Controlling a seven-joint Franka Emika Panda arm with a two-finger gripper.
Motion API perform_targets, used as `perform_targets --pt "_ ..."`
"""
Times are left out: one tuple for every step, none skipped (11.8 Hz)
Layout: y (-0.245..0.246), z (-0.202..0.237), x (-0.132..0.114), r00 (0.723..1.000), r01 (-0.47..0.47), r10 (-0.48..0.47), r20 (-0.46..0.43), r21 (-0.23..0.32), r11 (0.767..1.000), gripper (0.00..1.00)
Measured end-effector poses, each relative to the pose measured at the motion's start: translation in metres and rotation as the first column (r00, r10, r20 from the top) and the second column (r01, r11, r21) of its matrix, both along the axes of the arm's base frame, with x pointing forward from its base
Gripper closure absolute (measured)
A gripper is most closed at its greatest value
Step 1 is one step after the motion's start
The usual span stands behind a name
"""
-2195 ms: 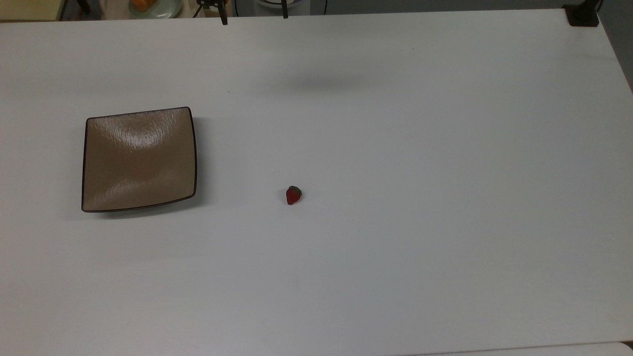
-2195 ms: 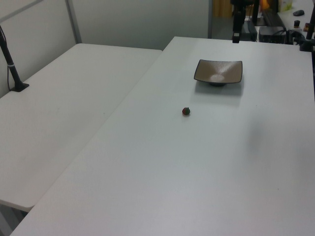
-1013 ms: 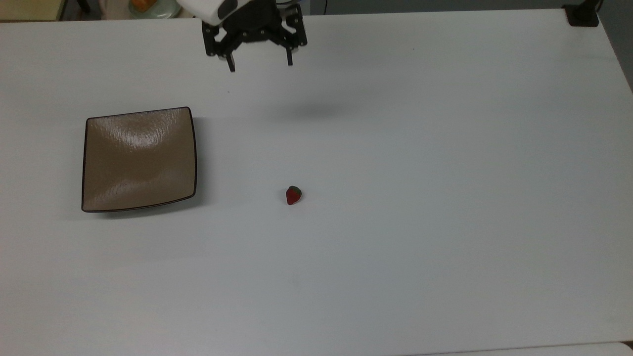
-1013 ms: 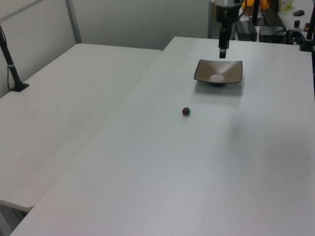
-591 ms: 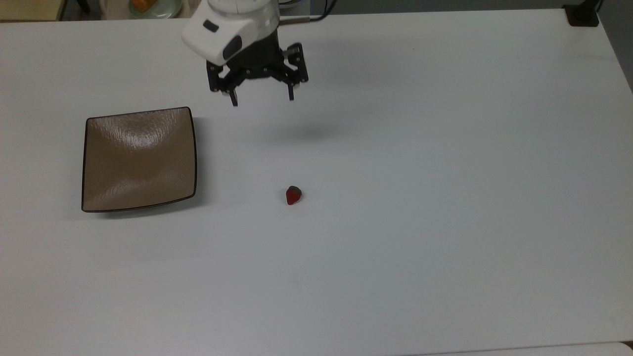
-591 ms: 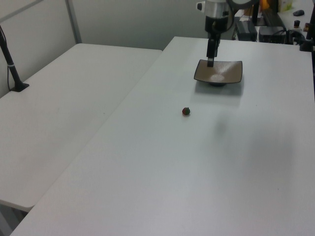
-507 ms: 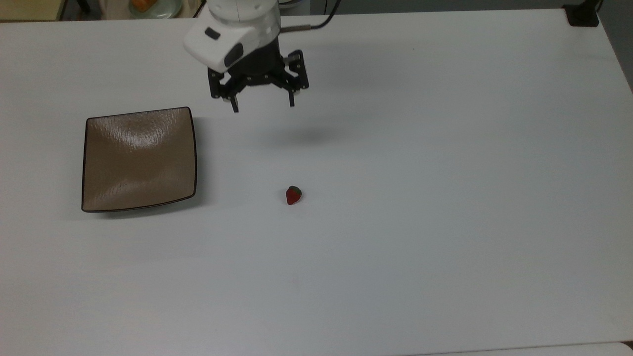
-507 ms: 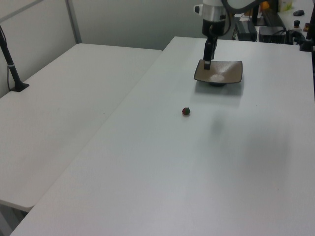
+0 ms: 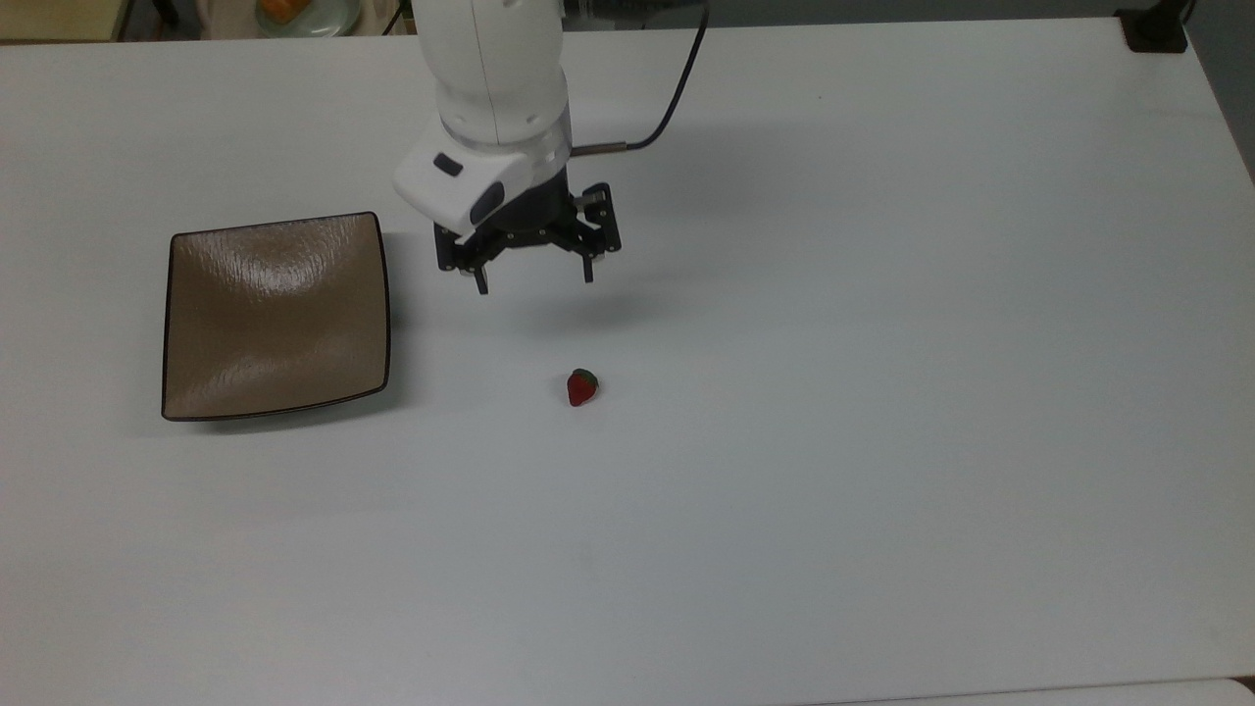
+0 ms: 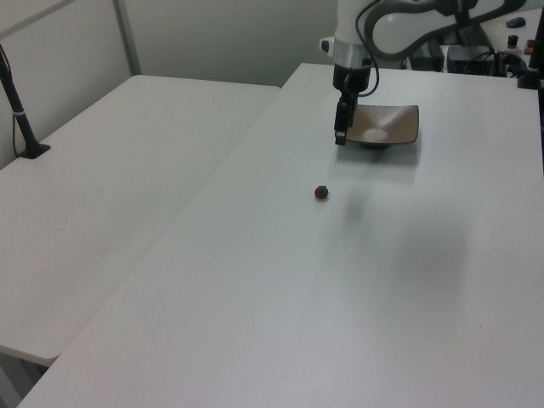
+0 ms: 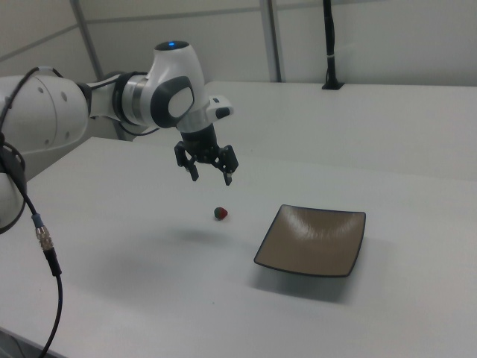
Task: Strawberries on a ceramic plate
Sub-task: 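Move the open gripper over the red strawberry and lower it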
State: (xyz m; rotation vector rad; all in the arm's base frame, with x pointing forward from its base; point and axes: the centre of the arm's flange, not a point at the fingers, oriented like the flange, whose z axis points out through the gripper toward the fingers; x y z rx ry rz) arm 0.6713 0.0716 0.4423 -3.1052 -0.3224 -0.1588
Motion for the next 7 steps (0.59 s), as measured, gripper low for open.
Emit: perform_targets --pt "0.001 -0.007 0.002 1.000 -0.001 0.001 -0.002 -0.001 1.000 0.00" --pt "0.002 -0.017 0.005 1.000 -0.002 0.002 -0.006 -0.003 1.000 0.00" --pt "0.003 -0.028 0.007 1.000 -0.003 0.003 -0.016 -0.005 1.000 0.00" --pt "0.004 -0.037 0.009 1.000 -0.004 0.004 -0.016 -0.006 1.000 0.00" --pt "0.008 -0.044 0.014 1.000 -0.010 0.010 0.007 -0.004 1.000 0.00" --pt "0.012 -0.050 0.017 1.000 -0.015 0.015 0.022 -0.003 1.000 0.00" --pt "0.016 -0.057 0.020 0.999 -0.020 0.020 0.037 -0.003 1.000 0.00"
